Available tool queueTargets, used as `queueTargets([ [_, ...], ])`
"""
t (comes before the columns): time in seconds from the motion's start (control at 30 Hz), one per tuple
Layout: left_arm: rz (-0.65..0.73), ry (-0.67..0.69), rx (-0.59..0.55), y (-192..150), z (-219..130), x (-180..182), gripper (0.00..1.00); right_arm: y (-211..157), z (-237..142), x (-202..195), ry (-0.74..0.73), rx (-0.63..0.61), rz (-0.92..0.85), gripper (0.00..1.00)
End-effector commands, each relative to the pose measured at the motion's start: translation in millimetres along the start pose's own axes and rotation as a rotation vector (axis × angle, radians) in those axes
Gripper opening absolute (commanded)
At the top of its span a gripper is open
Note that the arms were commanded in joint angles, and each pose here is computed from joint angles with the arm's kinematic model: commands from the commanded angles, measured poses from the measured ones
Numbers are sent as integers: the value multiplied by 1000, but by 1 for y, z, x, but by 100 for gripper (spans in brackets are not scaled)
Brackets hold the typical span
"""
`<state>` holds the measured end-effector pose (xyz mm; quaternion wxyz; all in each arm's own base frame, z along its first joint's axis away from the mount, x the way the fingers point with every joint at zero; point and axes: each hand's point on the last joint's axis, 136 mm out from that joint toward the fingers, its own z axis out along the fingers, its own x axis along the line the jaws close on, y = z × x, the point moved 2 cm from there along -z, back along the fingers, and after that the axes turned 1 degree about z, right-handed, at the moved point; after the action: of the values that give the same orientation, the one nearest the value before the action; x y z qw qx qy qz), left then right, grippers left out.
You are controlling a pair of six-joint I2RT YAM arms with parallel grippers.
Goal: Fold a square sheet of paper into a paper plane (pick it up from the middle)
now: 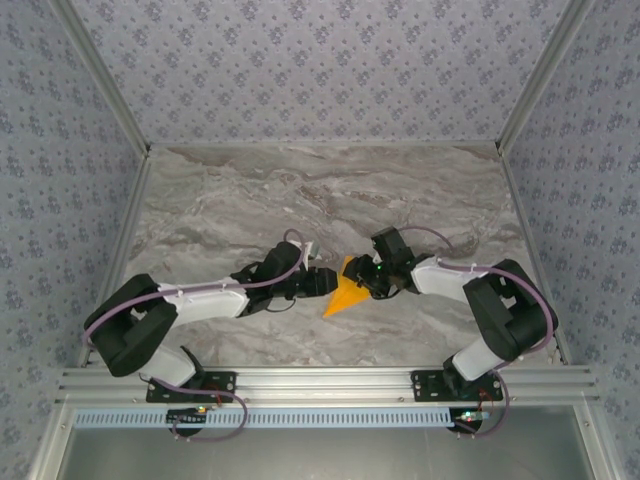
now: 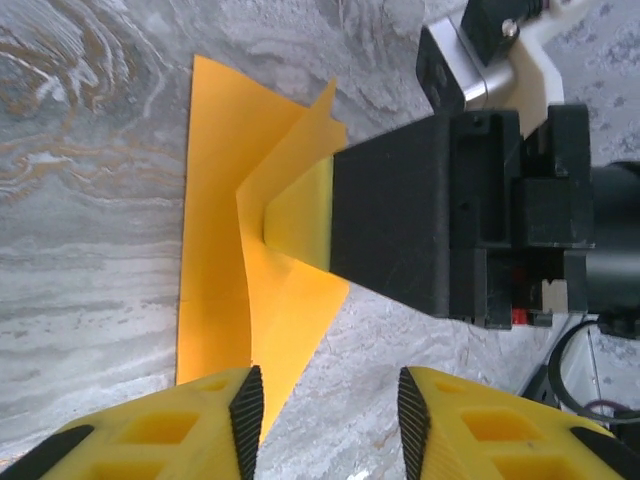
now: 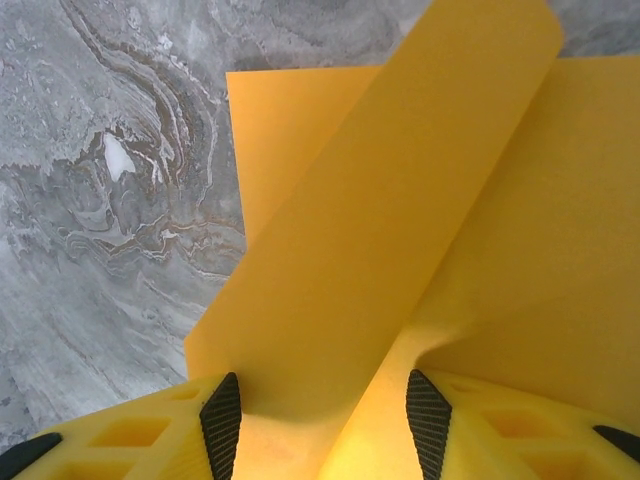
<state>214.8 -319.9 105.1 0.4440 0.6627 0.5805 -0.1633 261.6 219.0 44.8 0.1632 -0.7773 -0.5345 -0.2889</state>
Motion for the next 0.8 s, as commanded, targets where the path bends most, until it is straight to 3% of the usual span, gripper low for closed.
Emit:
queueTargets([
  [0.0,11,-53,53,-3,3,-12,35,-7,6,-31,-147,14,29,53],
  [0.23,-6,-51,121,-8,24,-9,18,-9,7,-36,-195,15,34,53],
  [0.77,-68,96,187,-22,47,31,6,-12,7,-52,-302,24,50,46],
])
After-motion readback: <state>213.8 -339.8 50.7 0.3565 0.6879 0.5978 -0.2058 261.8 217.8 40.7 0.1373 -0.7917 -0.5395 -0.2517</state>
